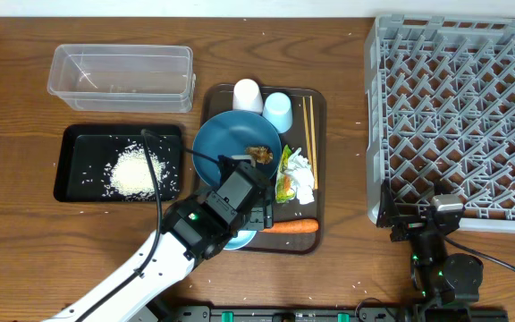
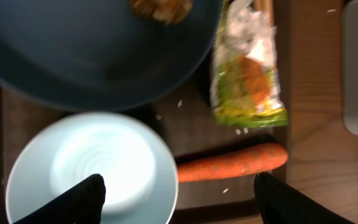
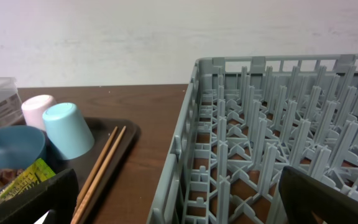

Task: Sort waste into correct bins and load items into the dishwasher rack
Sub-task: 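Carry the empty bowl back and set it on the brown tray, then grasp the rim of the blue plate with the left gripper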

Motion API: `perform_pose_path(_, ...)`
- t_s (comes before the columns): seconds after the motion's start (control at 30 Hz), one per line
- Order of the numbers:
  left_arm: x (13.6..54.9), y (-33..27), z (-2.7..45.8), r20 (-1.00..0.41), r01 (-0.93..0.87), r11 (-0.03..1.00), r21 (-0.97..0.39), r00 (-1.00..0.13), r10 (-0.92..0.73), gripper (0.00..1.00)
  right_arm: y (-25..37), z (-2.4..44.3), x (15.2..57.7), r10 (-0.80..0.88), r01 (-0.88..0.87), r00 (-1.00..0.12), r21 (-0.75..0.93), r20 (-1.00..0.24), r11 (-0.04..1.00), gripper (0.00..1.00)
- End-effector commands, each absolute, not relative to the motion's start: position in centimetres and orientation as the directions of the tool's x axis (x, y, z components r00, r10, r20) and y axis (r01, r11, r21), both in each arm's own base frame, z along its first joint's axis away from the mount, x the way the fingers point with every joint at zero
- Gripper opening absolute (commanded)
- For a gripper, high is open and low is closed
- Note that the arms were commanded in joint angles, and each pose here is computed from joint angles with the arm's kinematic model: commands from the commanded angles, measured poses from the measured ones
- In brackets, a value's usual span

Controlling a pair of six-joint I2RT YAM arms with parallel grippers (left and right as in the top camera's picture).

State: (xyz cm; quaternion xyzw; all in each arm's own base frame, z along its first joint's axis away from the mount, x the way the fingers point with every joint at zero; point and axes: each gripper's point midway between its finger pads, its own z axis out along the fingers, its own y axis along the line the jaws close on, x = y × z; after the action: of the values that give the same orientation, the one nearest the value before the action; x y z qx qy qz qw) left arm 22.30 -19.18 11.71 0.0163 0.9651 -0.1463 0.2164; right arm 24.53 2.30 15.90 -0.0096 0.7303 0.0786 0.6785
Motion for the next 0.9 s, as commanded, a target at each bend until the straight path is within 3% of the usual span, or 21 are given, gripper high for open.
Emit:
perform_pose_path(0.0,23.3,-19.5,13.1,-0.439,0.186,0.948,-0.260,-0.897,0.055,0.78,2.0,15.7,24.6,0.087,-0.107,-0.083,0.096,-0.993,0.990,0.99)
perform_pose_path(0.2,24.6,-18.5,12.7,-0.271,0.286,0.942,-0.174,-0.934,0.233,0.99,2.0,15.7,24.6,0.087,-0.107,-0.083,0.096,-0.993,0.990,0.99)
perform_pose_path(0.37,27.0,-19.7,12.9,-0.299,0.390,0.912,-0.127,-0.892,0.339,1.00,2.0,15.7,24.6,0.087,-0.107,-0.083,0.096,-0.993,0.990,0.99)
perform_pose_path(0.5,27.0,-19.6,10.6,-0.239,0.466,0.880,-0.086,-0.868,0.436,0.98,2.0,15.7,24.6,0.087,-0.107,-0.083,0.096,-0.993,0.990,0.99)
perform_pose_path(0.67,27.8,-17.9,7.5,-0.160,0.456,0.889,0.037,-0.876,0.456,0.98,2.0,15.7,24.6,0.087,-0.107,-0.083,0.096,-0.993,0.990,0.99)
perform_pose_path(0.87,28.8,-18.4,5.6,-0.152,0.461,0.886,0.046,-0.874,0.462,0.98,2.0,15.7,24.6,0.087,-0.107,-0.083,0.096,-0.993,0.990,0.99)
